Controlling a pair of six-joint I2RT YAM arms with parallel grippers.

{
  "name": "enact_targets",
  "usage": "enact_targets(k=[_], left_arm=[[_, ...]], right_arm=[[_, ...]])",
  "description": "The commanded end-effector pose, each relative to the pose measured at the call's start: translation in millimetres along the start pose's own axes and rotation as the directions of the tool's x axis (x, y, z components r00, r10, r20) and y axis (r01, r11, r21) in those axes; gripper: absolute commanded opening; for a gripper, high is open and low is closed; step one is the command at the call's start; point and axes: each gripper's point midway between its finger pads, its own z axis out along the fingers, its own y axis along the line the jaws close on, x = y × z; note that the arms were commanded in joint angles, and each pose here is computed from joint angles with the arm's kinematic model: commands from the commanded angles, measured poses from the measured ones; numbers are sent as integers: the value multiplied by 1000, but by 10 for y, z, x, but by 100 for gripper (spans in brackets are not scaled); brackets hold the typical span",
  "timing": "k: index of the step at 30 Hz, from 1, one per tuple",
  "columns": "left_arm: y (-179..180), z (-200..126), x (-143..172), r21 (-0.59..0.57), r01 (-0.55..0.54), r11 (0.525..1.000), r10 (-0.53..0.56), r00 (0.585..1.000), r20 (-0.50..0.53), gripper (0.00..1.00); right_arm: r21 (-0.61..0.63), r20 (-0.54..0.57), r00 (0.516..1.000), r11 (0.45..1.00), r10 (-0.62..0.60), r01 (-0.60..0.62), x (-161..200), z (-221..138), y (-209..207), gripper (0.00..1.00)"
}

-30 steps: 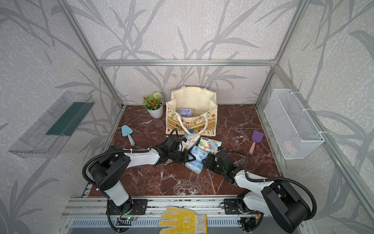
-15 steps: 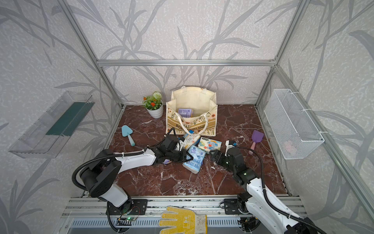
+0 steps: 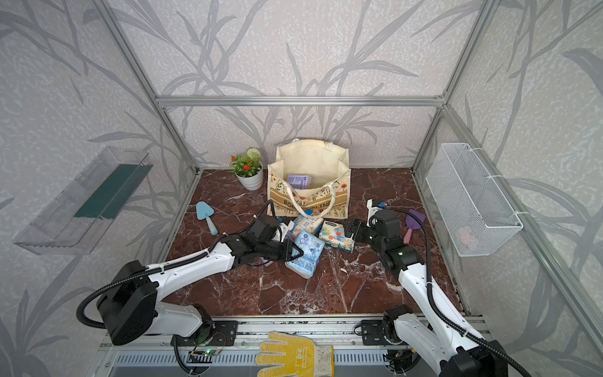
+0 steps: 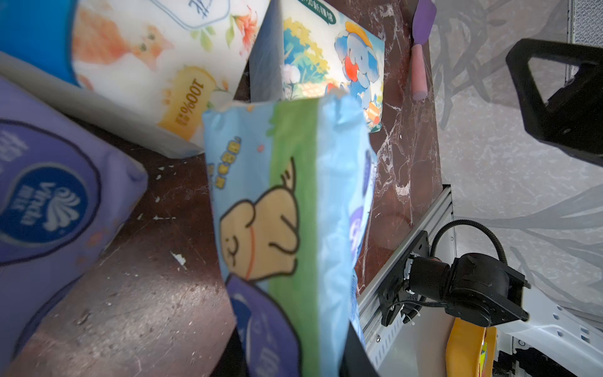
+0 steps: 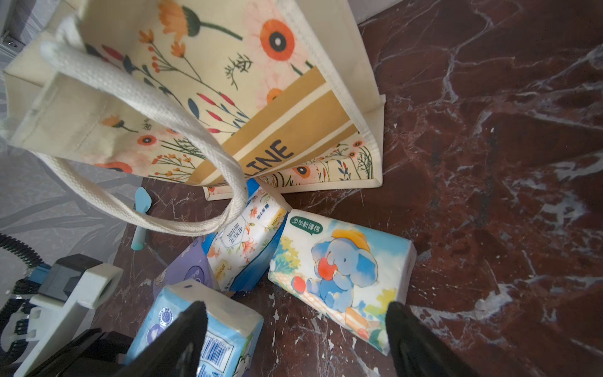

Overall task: Put tissues into the canvas bag
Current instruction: Pick up the pack of facial tissues from the center of the board.

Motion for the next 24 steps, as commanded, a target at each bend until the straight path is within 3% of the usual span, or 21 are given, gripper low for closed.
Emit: enact_targets(k=[1, 9, 14, 24], left_arm=[[-134, -187, -54, 3, -38, 999, 38, 999, 25, 23], [-224, -508, -82, -20, -73, 997, 74, 995, 73, 21], [-288, -830, -230, -89, -110, 990, 122, 982, 145, 20], [-651, -1336, -674, -75, -188, 979, 202, 938, 282, 20]], right_arm=[[-22, 13, 999, 999, -40, 40, -158, -18, 76, 86], [-47, 30, 999, 998, -37, 39, -375, 32, 150, 86], [-69, 39, 999, 997, -30, 33, -436, 66, 205, 86], [-109, 8, 999, 993, -49, 50, -516, 98, 331, 85]])
